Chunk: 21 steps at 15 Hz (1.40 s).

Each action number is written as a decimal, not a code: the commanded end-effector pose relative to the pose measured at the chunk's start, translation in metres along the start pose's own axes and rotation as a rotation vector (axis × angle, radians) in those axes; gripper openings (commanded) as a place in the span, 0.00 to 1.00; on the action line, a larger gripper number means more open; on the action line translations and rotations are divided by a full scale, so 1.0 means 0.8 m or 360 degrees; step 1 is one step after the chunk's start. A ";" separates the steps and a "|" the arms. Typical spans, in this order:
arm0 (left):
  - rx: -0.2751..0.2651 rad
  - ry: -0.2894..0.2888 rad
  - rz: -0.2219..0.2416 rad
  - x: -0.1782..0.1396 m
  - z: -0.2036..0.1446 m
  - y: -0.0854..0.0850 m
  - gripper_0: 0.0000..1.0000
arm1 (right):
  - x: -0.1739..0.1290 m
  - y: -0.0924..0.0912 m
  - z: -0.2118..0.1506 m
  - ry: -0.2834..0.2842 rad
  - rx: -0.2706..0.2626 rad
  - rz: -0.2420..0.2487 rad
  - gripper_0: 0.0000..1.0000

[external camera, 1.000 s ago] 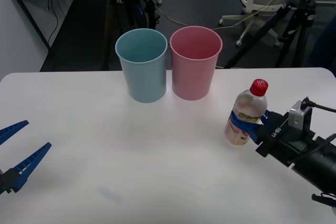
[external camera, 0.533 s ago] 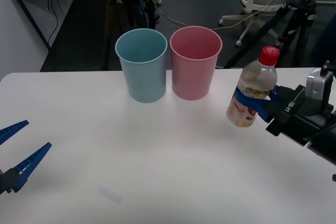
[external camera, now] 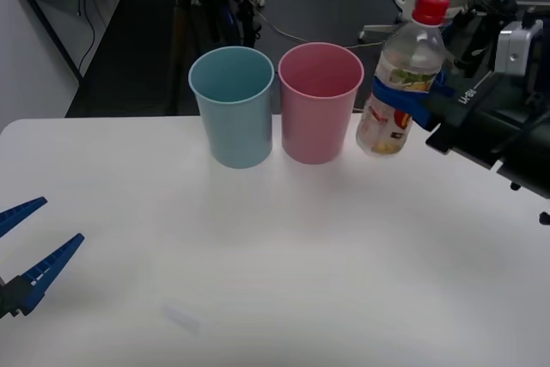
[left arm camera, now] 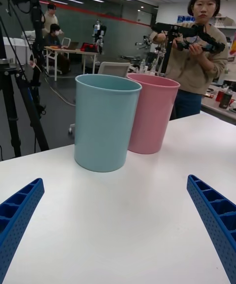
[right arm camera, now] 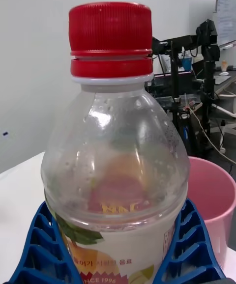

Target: Grasp the object on the table and drop it into the matching bin: aluminum can to the light blue bin, PET bottle to the pink bin.

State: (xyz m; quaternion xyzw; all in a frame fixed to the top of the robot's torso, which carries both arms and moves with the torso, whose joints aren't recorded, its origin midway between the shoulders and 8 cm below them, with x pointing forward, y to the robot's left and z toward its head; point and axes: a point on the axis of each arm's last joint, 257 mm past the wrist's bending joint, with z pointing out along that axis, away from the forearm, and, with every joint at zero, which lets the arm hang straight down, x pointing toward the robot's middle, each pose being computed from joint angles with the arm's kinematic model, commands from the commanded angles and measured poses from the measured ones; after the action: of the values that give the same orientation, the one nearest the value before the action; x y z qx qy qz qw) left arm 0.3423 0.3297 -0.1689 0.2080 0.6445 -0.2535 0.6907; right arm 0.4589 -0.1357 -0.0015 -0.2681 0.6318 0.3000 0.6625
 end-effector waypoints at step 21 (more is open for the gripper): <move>0.0000 0.0000 0.0000 0.000 0.000 0.000 1.00 | -0.012 -0.126 0.224 0.0009 0.0230 -0.0015 0.00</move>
State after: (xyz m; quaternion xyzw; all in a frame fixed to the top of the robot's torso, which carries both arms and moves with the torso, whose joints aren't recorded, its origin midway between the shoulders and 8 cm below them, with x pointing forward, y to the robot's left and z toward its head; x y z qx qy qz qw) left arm 0.3423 0.3297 -0.1689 0.2079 0.6445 -0.2535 0.6907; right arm 0.6546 -0.0781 0.0184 -0.2222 0.6528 0.2469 0.6809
